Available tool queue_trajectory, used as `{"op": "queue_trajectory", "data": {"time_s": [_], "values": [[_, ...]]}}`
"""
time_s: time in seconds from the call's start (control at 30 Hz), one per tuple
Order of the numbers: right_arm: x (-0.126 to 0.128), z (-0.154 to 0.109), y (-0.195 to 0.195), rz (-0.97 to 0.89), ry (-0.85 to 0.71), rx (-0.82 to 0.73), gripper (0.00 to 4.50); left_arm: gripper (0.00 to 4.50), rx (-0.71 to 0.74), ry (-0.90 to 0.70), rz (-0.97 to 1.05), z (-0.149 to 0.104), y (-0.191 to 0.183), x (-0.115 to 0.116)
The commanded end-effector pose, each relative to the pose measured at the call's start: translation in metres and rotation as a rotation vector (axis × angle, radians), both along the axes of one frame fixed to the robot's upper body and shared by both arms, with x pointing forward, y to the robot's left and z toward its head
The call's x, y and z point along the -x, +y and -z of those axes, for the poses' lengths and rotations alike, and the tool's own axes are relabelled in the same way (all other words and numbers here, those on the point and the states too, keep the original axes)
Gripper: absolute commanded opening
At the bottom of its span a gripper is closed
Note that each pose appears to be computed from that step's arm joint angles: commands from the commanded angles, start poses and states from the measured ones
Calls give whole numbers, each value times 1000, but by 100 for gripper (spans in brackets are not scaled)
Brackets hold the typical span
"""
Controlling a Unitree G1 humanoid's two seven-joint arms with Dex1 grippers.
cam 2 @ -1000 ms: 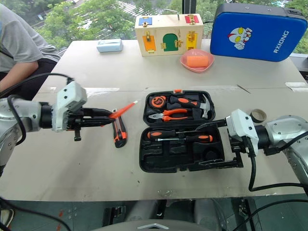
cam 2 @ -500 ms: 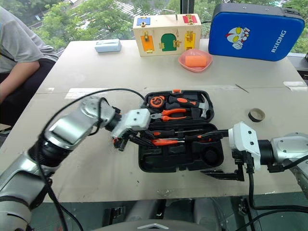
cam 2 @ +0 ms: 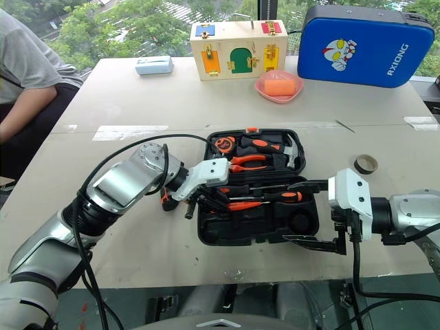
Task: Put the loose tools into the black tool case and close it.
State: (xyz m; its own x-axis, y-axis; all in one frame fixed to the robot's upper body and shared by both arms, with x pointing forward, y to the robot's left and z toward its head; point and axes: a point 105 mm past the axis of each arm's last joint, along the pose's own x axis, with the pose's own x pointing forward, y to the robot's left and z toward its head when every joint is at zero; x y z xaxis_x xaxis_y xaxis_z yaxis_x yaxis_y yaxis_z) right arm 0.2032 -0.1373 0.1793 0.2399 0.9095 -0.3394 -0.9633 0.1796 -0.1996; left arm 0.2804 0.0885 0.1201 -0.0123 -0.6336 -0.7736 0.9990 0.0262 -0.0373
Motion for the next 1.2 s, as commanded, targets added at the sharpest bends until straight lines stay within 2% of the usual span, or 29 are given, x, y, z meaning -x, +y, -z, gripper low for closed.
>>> {"op": "queue_trajectory", "data": {"time_s": [0.03,0.43,0.5,0.57,0.63,0.7,0.87,0.93,0.97,1.1,1.17,1.2], "values": [[1,-9,1,-5,-31,-17,450,55,-44,-8,-1,-3,14,5],[-6,-12,6,-3,-28,-48,450,55,-15,-16,1,3,8,8],[-6,-13,7,-8,-22,-53,450,157,-5,-24,2,0,8,8],[-5,-12,8,-13,-15,-57,450,216,50,-33,18,-10,4,9],[-5,-10,9,-16,-8,-56,450,317,115,-21,23,-22,2,11],[-4,-10,9,-14,-5,-54,450,393,170,-41,0,-32,6,10],[-5,-9,6,3,-6,-45,450,393,420,-75,-81,-60,18,9],[-5,-9,4,10,-5,-43,450,338,536,-123,-115,-64,20,4],[-5,-8,4,14,-4,-43,450,307,573,-130,-146,-57,21,4],[-5,-6,3,23,1,-40,450,117,586,-114,-201,-25,18,12],[-5,-6,2,26,3,-37,450,6,573,-115,-210,-15,16,13],[-5,-6,2,27,4,-35,450,2,569,-114,-213,-12,16,13]]}}
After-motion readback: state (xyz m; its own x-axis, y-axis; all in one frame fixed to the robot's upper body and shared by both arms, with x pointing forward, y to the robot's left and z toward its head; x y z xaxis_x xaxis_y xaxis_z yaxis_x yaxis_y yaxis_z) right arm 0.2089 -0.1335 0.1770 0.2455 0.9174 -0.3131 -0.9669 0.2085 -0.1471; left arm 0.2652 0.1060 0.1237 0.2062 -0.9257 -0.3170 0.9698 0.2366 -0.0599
